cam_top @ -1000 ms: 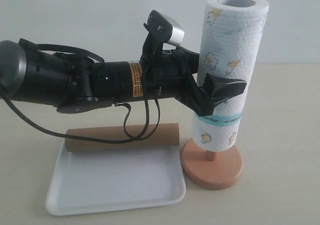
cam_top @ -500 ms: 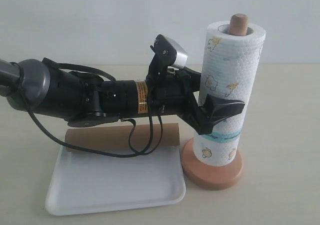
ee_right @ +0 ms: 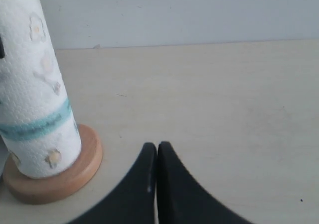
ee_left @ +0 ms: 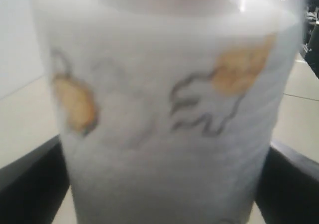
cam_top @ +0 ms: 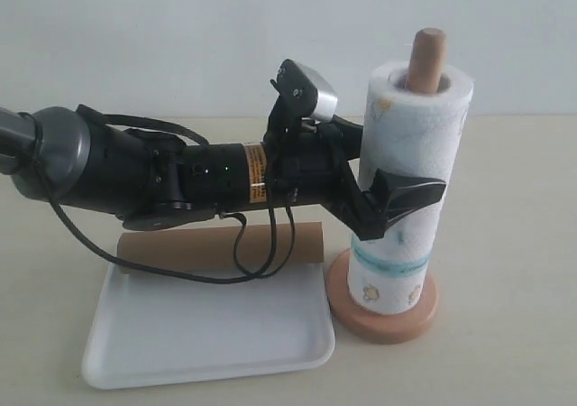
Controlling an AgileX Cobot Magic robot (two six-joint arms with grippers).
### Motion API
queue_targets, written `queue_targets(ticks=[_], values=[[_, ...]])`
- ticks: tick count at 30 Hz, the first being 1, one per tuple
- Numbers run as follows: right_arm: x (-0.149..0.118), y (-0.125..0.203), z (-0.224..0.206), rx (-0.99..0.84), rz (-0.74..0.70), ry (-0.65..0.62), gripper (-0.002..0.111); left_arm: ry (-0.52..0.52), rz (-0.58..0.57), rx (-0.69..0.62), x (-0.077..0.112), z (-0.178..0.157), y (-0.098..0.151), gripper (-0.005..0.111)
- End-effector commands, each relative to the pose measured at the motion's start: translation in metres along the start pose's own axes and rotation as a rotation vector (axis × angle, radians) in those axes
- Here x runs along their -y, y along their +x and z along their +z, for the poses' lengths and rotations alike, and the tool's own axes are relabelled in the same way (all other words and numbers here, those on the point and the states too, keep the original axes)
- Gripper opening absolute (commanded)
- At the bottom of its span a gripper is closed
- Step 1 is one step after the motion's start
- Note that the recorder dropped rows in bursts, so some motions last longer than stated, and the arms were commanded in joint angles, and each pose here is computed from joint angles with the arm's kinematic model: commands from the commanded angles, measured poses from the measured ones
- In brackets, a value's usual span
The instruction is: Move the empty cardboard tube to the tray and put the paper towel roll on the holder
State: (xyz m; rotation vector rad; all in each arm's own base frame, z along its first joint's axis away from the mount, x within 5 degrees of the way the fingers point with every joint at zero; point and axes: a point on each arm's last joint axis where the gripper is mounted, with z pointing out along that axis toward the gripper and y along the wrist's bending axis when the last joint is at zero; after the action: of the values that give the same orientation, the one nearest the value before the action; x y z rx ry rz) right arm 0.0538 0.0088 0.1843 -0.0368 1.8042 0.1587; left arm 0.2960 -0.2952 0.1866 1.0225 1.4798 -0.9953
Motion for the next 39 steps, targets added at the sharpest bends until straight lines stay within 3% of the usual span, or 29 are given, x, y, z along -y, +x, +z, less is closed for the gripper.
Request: queue_targets(ticks=[1,14,20,28,35,37,39], values=[[0.0,-0.001,0.0,0.016,-0.002,0.005,0.0,-0.007,-0.024,0.031,0.001,0.0,-0.003,0.085],[0.0,-0.001,0.0,0.016,-0.002,0.005,0.0,-0.037,0.017,0.025,0.002,-0.006,-0.021,0.085],[0.0,-0.001,0.0,0.016,-0.002,0.005,0.0,-0.053,0.049,0.049,0.01,-0.021,-0.058,0.085],[0.0,-0.001,0.0,0.016,-0.002,0.005,0.0,-0.028,0.027,0.038,0.023,-0.036,-0.085,0.084],[0.0,-0.001,0.0,0.016,-0.002,0.005,0.0,-0.082,0.027,-0.032,0.032,-0.056,-0.108,0.083],[0.0,-0.002,0.0,0.021,-0.002,0.005,0.0,-0.078,0.017,-0.045,0.035,-0.061,-0.113,0.078],[0.0,-0.002,0.0,0.021,-0.002,0.005,0.0,-0.062,0.016,-0.064,0.04,-0.066,-0.117,0.064]])
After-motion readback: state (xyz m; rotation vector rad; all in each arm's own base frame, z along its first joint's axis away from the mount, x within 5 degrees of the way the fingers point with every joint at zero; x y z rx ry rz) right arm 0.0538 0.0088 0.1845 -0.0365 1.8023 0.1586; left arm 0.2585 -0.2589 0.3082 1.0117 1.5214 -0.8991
